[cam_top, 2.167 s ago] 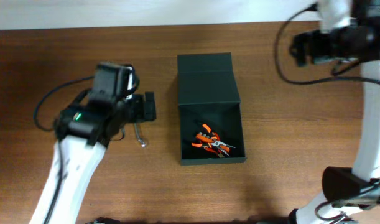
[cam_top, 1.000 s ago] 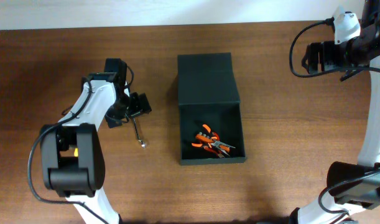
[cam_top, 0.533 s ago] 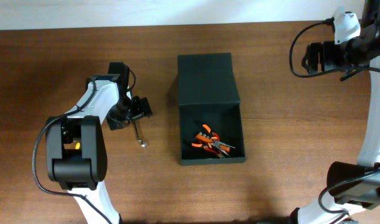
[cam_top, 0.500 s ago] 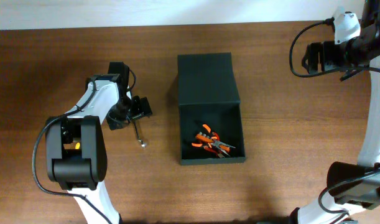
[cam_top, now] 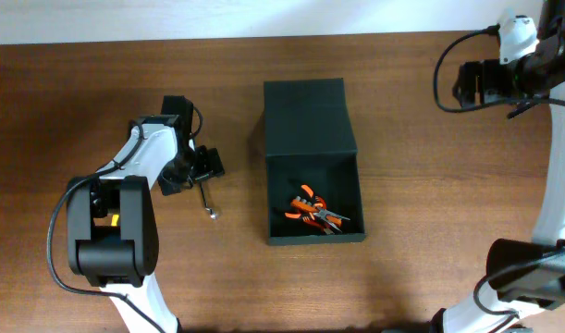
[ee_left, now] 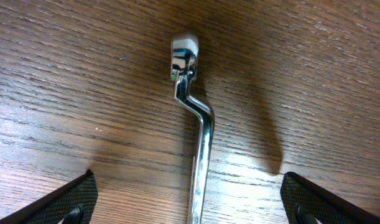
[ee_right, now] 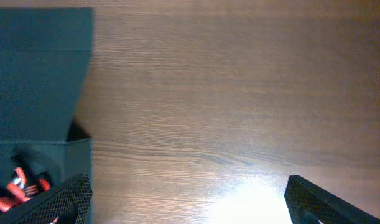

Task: Pack container
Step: 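Lower the left gripper and grasp the silver wrench shaft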

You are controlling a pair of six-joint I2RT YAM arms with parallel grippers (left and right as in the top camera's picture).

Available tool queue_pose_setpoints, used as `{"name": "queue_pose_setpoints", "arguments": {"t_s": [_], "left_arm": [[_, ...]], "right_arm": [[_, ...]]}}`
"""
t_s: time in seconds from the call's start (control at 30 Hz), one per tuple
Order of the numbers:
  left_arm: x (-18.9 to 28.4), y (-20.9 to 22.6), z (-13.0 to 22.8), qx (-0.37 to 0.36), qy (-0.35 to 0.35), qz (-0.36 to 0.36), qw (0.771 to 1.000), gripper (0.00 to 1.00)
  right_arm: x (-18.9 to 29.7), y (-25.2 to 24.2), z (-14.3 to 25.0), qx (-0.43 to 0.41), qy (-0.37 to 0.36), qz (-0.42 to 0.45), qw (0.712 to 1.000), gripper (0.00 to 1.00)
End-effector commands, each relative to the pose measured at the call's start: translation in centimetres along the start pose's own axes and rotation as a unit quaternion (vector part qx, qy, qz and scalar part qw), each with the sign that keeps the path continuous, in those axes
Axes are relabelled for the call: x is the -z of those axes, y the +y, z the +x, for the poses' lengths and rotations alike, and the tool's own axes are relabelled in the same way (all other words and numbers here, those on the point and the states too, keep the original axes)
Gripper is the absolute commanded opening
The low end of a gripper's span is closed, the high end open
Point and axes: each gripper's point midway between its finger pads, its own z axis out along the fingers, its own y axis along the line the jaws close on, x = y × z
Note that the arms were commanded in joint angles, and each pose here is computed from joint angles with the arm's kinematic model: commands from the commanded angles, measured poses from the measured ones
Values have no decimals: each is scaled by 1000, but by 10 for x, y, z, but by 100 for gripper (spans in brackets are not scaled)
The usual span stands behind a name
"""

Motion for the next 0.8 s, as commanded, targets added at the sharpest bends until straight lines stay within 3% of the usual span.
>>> {"name": "queue_pose_setpoints", "arguments": {"t_s": [0.0, 0.23, 0.53, 0.67, 0.77], "left_arm": [[-21, 10, 20, -4, 39, -15, 999, 96], [-22, 8, 21, -8, 39, -16, 999, 89], [-22, 3, 22, -17, 37, -18, 999, 59], [-22, 3, 22, -18, 36, -20, 999, 36], [-22, 3, 22, -18, 36, -20, 999, 31]], "right_arm": [[-17, -41, 12, -73, 28, 33, 996, 99], [-16, -94, 31, -159, 30, 32, 986, 99], [-9, -118, 41, -197, 21, 28, 980, 99], [-9, -118, 41, -196, 22, 27, 980, 99], [-9, -118, 41, -197, 22, 27, 980, 99]]}}
